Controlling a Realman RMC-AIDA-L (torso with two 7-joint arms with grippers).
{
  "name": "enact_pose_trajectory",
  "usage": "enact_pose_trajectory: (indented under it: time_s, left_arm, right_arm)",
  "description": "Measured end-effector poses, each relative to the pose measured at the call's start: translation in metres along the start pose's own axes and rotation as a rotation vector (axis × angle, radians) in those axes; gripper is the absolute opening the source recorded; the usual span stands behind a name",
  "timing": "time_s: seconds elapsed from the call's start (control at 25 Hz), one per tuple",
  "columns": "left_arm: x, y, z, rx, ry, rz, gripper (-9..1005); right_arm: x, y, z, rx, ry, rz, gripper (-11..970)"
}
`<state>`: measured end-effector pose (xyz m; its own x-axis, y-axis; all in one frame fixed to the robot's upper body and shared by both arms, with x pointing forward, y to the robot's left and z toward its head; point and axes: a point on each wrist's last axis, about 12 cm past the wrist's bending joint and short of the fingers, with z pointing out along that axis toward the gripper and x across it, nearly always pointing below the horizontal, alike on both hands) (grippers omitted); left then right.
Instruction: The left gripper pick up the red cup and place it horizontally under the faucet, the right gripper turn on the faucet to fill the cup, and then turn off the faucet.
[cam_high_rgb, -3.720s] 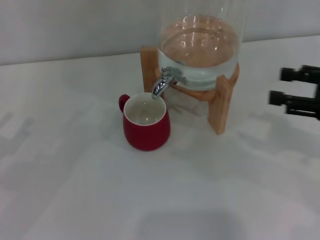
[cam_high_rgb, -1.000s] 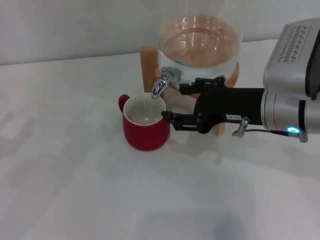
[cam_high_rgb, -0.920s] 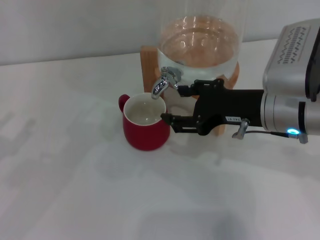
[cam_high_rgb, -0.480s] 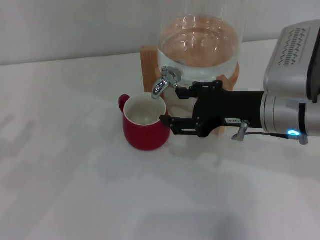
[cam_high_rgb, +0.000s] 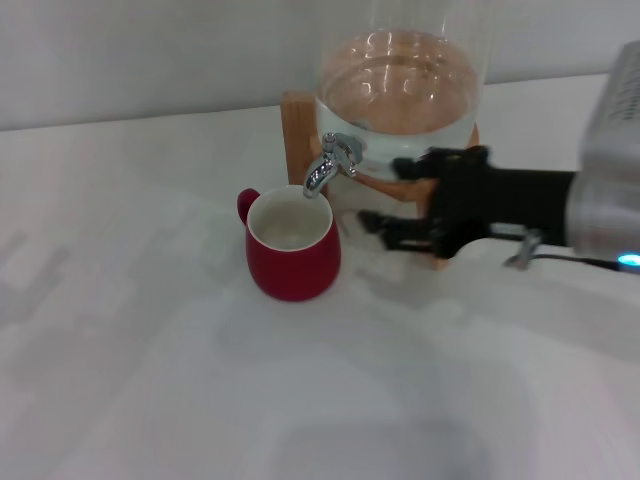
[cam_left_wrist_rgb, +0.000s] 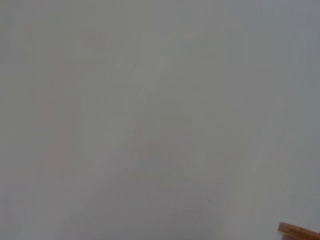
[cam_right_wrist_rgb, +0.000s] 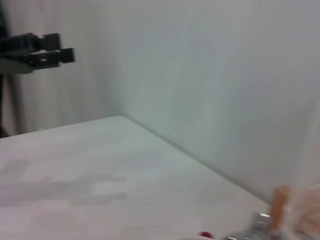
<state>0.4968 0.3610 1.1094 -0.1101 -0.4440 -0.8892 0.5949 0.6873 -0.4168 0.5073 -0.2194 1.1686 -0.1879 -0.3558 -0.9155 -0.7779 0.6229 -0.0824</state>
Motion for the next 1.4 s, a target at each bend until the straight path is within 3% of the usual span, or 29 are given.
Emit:
enact_pose_trajectory:
  time_s: [0.12, 0.28, 0.48, 0.68, 1.12, 1.4]
  left_arm:
    - [-0.002, 0.0, -0.002, 0.0, -0.008, 0.011, 758]
    - [-0.009, 0.001, -0.004, -0.01, -0.002, 0.049, 758]
    - [-0.017, 0.002, -0.002, -0.021, 0.003, 0.091, 758]
    - [-0.018, 0.008, -0.002, -0.074, 0.008, 0.09, 758]
    - [-0.018, 0.012, -0.002, -0.107, 0.012, 0.085, 758]
    - [-0.016, 0.012, -0.002, -0.102, 0.022, 0.085, 758]
  right_arm:
    - [0.006, -0.006, -0.021, 0.073, -0.003, 0.019, 721]
    - [0.006, -0.002, -0.037, 0.108, -0.018, 0.016, 721]
    - [0.002, 0.011, -0.039, 0.016, -0.072, 0.006, 721]
    - [-0.004, 0.025, -0.028, -0.066, -0.125, -0.026, 721]
    - [-0.003, 0.022, 0.02, -0.157, -0.108, 0.001, 722]
    - [-0.006, 0.021, 0.025, -0.152, -0.113, -0.006, 722]
